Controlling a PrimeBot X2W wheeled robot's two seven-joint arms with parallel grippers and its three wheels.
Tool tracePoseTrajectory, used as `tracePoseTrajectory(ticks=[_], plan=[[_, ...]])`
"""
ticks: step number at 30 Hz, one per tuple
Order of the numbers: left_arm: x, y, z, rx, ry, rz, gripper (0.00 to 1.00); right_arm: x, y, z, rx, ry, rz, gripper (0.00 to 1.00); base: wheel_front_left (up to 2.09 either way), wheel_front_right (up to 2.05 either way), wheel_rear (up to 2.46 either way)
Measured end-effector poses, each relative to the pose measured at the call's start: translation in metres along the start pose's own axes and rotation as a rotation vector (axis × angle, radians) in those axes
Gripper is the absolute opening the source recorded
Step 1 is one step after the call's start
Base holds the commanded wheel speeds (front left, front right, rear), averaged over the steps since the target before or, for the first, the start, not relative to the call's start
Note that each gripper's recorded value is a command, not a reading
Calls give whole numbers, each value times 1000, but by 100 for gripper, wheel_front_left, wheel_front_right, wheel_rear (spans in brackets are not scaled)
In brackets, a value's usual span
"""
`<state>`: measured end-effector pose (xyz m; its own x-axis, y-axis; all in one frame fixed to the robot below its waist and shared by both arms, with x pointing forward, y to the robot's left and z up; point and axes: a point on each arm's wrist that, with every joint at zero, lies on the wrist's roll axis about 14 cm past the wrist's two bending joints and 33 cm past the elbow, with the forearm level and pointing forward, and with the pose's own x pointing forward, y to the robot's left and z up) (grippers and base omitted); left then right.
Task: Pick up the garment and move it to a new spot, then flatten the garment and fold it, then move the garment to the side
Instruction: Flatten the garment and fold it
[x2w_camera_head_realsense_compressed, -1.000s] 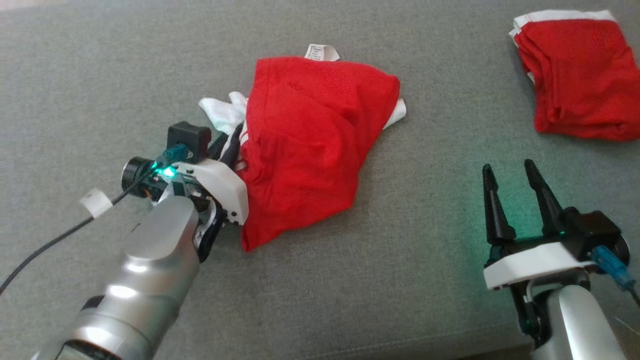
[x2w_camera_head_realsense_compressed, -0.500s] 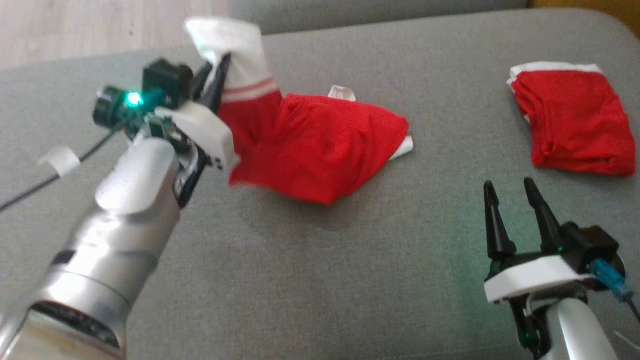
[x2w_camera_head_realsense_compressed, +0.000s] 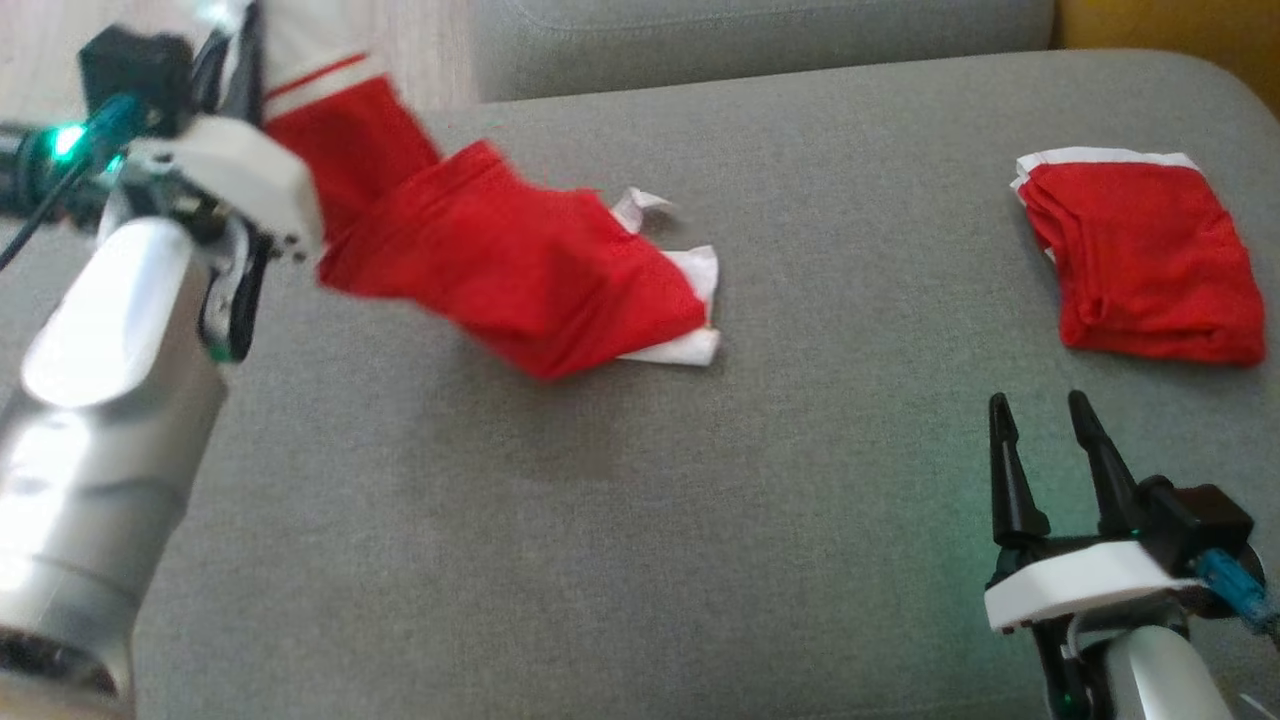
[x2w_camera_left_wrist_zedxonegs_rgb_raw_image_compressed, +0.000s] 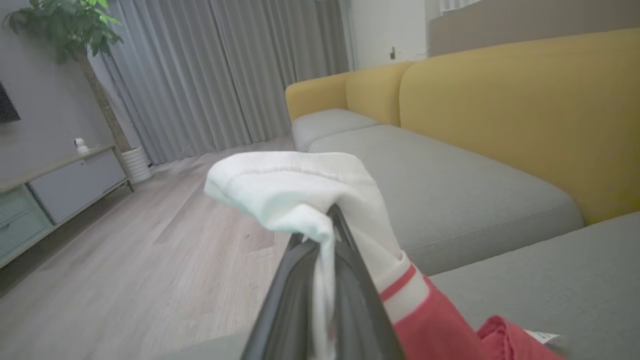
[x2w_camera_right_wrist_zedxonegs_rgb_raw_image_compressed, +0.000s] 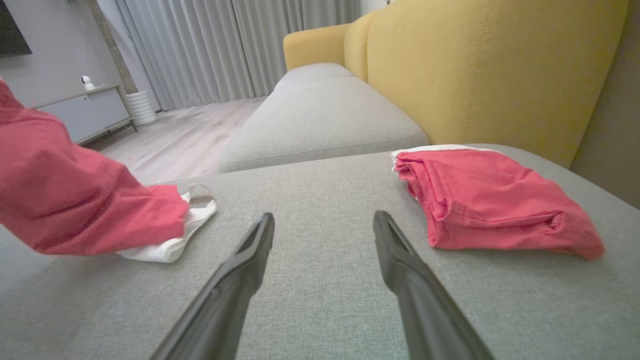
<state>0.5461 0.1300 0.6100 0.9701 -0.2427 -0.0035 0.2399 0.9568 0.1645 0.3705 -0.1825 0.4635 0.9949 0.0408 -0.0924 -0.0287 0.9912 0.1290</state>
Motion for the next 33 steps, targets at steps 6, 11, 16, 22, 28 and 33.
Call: tracePoseTrajectory(ticks=[6,11,16,22,28,33], plan=[[-31,18,-101,-83,257,80,0,1,-3,-10,7,30,-9,100,0,0,0],[-67,26,-167,-145,429,138,100,3,-3,-14,10,43,-11,100,0,0,0],[-73,37,-161,-180,387,178,100,6,3,-13,5,37,9,100,0,0,0],[-80,48,-131,-184,272,192,100,8,15,-4,-1,10,47,100,0,0,0],[-106,23,-136,-230,241,147,100,7,26,0,-3,2,80,100,0,0,0],[-131,-29,-180,-326,365,90,100,7,28,-5,-7,21,87,100,0,0,0]])
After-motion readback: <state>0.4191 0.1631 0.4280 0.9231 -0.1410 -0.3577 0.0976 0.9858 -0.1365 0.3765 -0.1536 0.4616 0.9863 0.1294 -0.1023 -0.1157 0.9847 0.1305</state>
